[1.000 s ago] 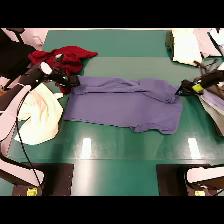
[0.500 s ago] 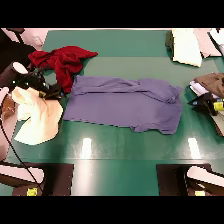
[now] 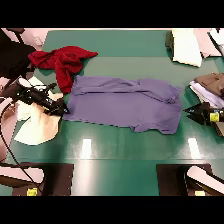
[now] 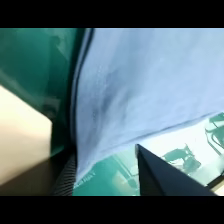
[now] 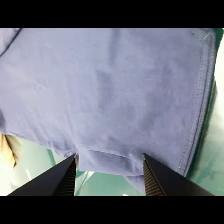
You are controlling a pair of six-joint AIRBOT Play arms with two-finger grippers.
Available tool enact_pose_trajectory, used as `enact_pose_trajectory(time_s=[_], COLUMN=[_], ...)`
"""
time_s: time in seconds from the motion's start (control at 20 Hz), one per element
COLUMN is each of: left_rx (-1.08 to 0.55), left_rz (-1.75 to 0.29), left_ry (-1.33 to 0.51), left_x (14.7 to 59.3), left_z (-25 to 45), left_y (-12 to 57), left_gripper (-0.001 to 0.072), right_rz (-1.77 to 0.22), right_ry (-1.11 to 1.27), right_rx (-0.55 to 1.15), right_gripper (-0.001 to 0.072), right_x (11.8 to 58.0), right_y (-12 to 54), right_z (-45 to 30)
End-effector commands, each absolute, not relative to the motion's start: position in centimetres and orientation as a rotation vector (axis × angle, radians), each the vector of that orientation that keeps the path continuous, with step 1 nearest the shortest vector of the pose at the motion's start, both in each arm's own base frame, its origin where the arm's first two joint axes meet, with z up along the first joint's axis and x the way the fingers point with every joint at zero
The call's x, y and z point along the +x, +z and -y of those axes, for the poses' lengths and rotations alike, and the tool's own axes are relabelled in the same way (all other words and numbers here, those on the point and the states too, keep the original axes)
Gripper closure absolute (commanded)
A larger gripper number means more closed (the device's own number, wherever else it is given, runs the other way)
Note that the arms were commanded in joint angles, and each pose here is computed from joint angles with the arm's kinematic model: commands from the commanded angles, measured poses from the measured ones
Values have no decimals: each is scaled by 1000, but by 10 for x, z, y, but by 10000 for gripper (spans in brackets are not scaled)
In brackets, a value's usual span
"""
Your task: Fold the shirts.
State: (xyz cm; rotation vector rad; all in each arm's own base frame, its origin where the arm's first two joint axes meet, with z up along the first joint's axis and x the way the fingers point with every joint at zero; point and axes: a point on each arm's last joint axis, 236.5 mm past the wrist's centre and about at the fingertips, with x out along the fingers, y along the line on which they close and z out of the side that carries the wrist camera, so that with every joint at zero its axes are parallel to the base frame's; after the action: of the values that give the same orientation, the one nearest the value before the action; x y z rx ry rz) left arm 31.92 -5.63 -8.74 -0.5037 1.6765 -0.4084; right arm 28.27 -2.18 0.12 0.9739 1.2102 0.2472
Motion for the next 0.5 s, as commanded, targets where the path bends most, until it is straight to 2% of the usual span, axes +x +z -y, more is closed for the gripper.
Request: enact_pose_trajectory(time_s=[0.0,0.05,0.1,0.2,0.45], left_rx=[-503,-506,-490,-455,-448], left_rz=[-1692,-1703,-1715,-1717,-1668], left_ry=[-409,-420,-439,-501,-552], left_x=[311,307,304,302,309], left_z=[57,63,70,89,117], left_y=[-97,-98,-98,-95,-84], left_gripper=[225,227,357,686,687], right_rz=[-1210,-1231,-1273,-1361,-1475], right_ry=[242,225,194,128,62], right_rx=[969,961,945,912,906], right_gripper=[235,235,235,235,234], right_x=[280,277,269,251,225], right_y=[0,-4,-11,-24,-41], right_z=[21,23,27,35,37])
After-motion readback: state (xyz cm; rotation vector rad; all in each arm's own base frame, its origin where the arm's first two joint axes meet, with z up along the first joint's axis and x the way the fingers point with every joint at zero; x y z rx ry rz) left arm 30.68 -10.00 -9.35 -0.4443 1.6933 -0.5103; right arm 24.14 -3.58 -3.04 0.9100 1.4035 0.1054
